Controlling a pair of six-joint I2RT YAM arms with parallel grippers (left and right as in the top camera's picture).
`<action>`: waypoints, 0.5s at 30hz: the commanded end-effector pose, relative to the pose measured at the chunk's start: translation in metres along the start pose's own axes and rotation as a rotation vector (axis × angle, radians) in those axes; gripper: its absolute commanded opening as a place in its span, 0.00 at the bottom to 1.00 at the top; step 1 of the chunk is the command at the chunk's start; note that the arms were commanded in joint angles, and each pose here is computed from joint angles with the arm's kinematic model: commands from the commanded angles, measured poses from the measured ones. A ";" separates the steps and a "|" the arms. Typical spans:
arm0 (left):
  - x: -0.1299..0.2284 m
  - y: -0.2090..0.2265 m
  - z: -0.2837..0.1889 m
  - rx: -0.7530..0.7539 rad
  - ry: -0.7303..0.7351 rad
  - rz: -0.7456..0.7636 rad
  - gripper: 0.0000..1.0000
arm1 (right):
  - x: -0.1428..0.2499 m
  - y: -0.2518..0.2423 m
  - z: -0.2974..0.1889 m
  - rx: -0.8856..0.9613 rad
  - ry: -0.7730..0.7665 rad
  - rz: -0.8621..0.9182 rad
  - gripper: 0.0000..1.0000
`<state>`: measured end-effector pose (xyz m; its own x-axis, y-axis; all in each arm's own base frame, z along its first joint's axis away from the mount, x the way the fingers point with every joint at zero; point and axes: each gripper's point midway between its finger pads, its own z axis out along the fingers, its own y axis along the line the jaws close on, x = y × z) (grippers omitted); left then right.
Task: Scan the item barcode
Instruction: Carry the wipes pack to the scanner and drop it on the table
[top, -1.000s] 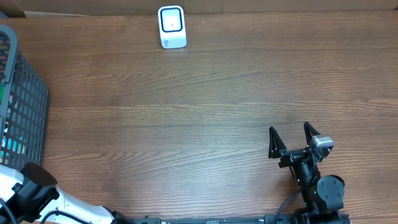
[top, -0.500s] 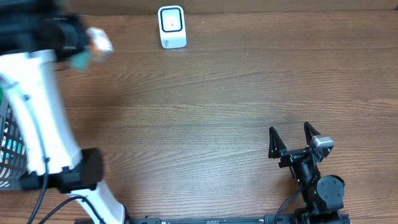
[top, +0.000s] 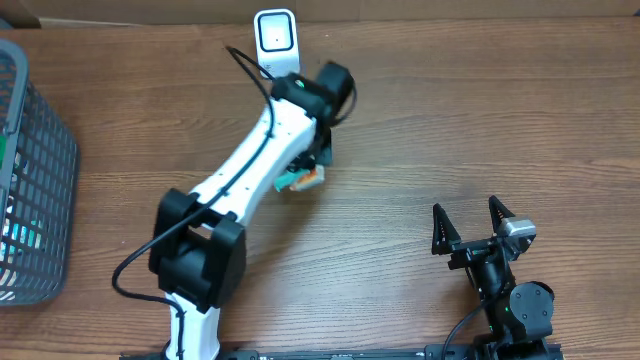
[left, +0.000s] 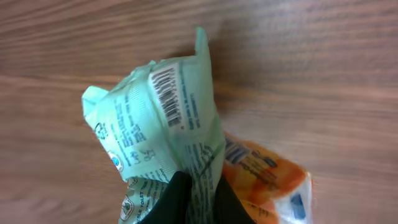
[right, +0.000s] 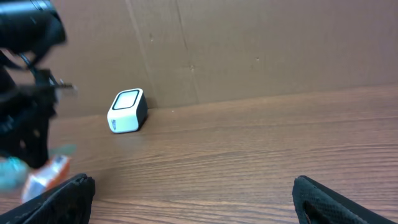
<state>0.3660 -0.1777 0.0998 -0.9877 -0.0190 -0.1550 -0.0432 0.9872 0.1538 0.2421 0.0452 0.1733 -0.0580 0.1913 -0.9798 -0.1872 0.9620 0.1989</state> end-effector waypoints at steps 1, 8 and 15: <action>0.000 -0.002 0.011 -0.036 -0.049 -0.049 0.38 | 0.003 -0.002 0.000 0.008 -0.001 -0.004 1.00; -0.016 0.013 -0.002 -0.051 -0.084 -0.081 0.75 | 0.003 -0.002 0.000 0.008 -0.001 -0.004 1.00; -0.047 0.069 -0.042 -0.020 -0.092 -0.160 0.68 | 0.003 -0.002 0.000 0.008 -0.001 -0.004 1.00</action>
<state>0.3832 -0.1384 0.1205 -0.9722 -0.1334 -0.1925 -0.1704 0.9667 0.1909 0.2421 0.0452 0.1732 -0.0584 0.1916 -0.9797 -0.1871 0.9619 0.1993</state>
